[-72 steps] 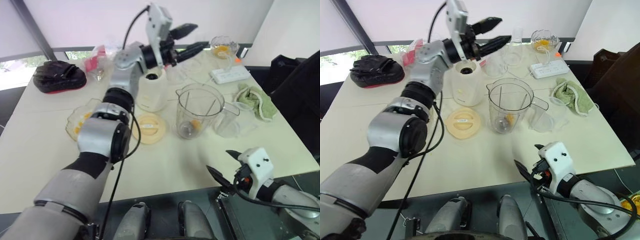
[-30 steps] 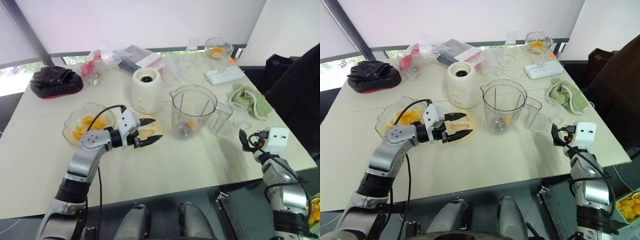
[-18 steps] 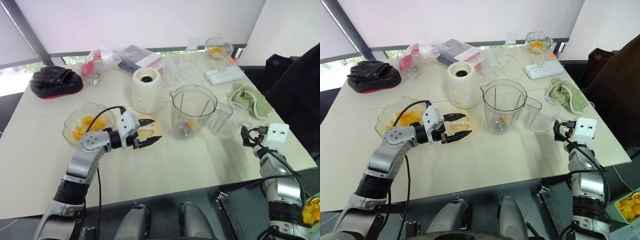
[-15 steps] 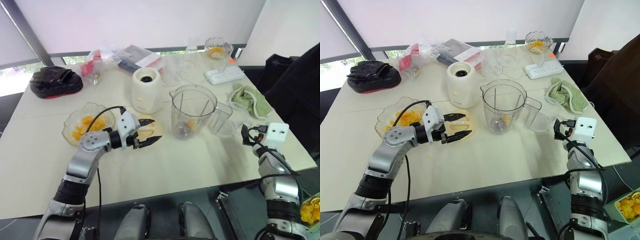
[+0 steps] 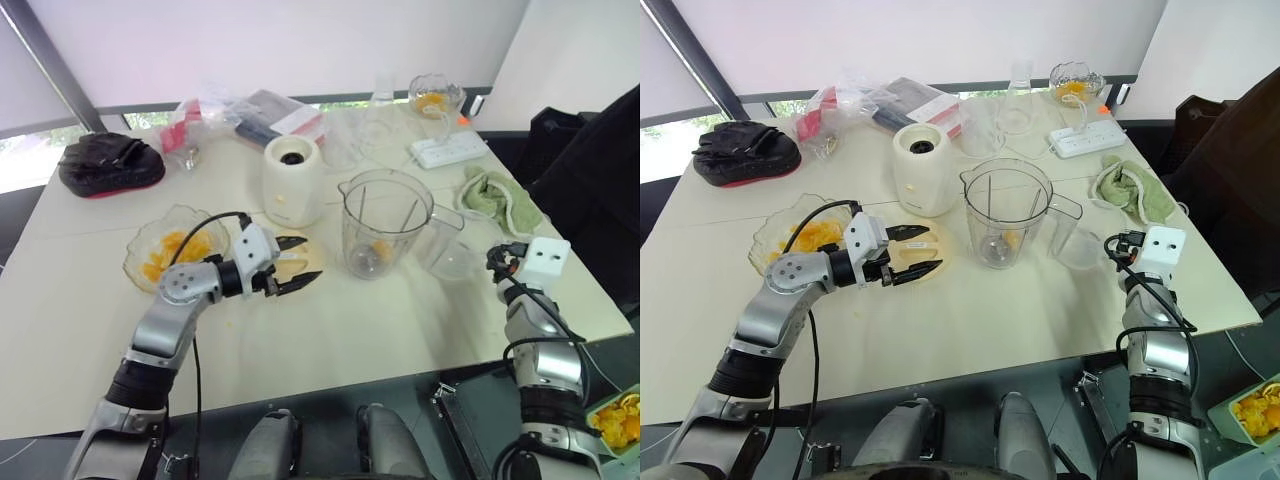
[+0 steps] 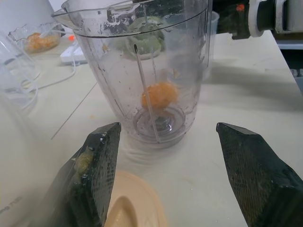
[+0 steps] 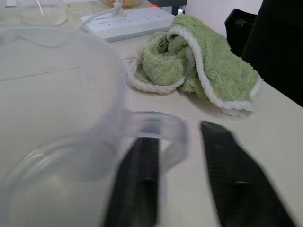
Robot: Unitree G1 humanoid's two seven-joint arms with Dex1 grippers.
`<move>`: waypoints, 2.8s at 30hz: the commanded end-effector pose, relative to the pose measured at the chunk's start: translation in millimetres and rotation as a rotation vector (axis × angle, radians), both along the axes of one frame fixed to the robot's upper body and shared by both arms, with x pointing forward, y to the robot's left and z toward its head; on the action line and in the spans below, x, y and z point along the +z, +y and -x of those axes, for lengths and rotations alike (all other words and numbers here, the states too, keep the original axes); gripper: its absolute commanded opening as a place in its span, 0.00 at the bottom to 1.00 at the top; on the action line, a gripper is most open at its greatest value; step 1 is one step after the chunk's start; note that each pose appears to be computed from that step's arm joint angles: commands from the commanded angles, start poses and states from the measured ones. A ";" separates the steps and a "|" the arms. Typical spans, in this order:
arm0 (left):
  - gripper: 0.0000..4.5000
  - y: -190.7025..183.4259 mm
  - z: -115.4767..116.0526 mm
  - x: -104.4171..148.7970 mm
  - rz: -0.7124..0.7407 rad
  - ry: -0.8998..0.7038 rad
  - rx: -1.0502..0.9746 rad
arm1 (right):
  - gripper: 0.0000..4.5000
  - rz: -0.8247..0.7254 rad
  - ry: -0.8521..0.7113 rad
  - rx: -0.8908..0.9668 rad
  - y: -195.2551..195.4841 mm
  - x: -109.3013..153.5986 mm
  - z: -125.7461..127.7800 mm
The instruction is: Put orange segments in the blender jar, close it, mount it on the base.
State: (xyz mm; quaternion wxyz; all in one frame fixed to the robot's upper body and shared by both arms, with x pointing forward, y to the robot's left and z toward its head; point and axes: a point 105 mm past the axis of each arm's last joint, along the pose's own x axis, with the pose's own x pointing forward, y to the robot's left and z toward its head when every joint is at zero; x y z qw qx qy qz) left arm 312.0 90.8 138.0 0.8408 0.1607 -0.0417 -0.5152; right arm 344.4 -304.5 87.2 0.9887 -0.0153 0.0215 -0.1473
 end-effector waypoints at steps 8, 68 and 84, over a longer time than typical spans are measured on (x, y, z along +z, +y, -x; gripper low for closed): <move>0.74 -0.3 0.4 8.5 -0.009 -0.051 -0.005 | 0.02 -0.001 -0.059 0.000 4.9 13.4 0.0; 0.74 -12.4 -4.6 4.4 -0.042 -0.100 -0.056 | 0.02 1.045 -0.438 0.480 122.4 242.0 14.3; 0.74 -13.0 -4.7 6.6 -0.049 -0.104 -0.063 | 0.02 0.605 -0.385 0.357 83.7 226.9 5.8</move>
